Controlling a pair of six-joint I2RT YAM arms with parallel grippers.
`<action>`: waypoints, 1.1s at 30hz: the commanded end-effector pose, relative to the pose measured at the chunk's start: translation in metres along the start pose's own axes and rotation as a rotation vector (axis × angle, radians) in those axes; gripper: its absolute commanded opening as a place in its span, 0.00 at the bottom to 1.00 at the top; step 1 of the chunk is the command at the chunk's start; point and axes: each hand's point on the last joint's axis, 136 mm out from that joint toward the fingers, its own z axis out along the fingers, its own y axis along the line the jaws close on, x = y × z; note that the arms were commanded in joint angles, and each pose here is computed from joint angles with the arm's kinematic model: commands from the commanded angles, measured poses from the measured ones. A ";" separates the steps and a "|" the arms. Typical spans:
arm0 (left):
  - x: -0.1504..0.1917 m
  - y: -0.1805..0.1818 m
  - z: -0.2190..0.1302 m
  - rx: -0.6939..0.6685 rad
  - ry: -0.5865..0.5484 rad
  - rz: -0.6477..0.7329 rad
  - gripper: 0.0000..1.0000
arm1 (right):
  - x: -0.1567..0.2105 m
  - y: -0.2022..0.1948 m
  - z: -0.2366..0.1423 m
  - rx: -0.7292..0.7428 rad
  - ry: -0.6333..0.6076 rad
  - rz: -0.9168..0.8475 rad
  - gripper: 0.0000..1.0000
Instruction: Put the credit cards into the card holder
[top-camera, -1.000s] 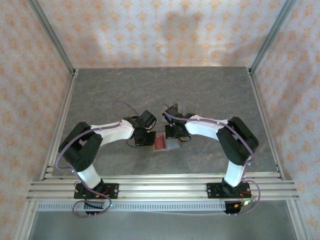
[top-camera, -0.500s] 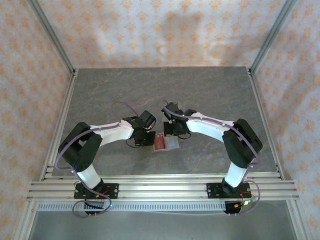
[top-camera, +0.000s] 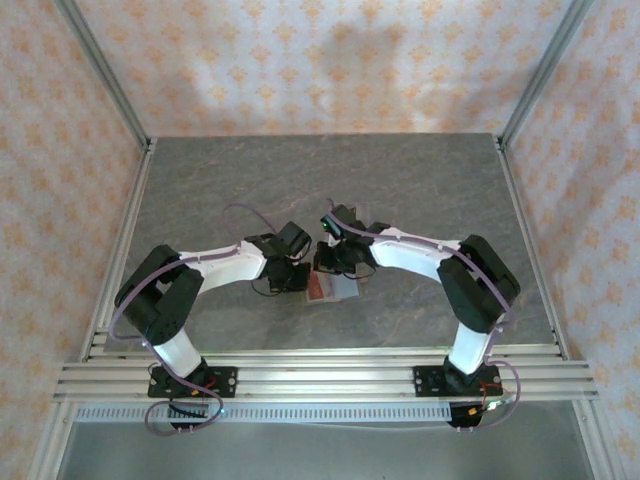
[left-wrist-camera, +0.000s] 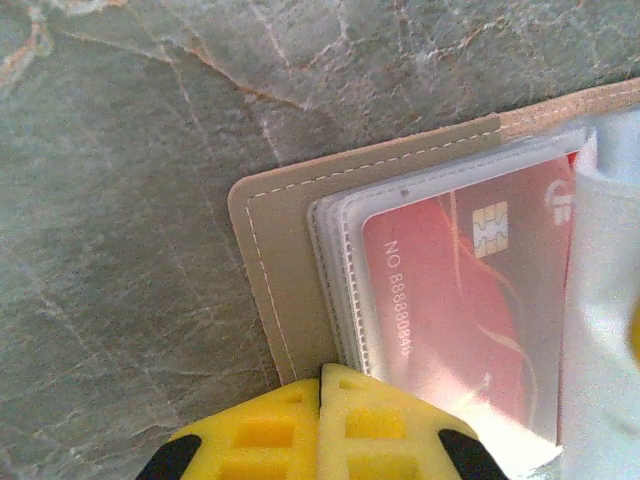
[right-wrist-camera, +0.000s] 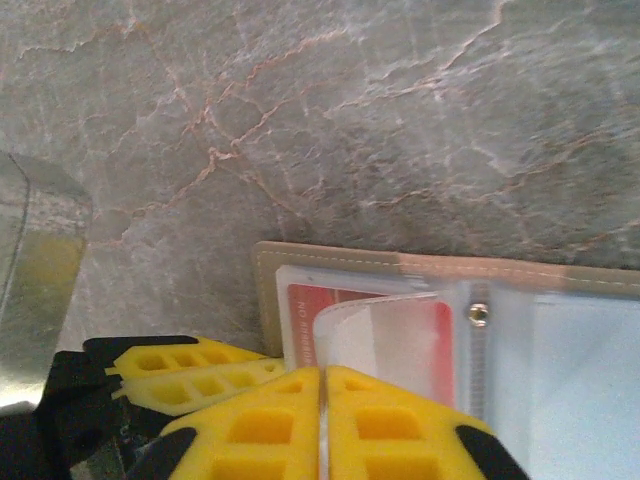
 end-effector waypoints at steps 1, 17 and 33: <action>0.012 0.024 0.013 -0.067 0.030 -0.030 0.00 | 0.003 0.013 0.012 -0.088 0.024 0.051 0.15; 0.012 0.028 -0.008 -0.044 -0.001 -0.046 0.02 | -0.002 0.011 0.008 -0.049 0.014 0.022 0.20; -0.003 0.007 -0.036 0.004 -0.039 -0.020 0.24 | 0.004 -0.028 0.011 0.146 0.027 -0.031 0.29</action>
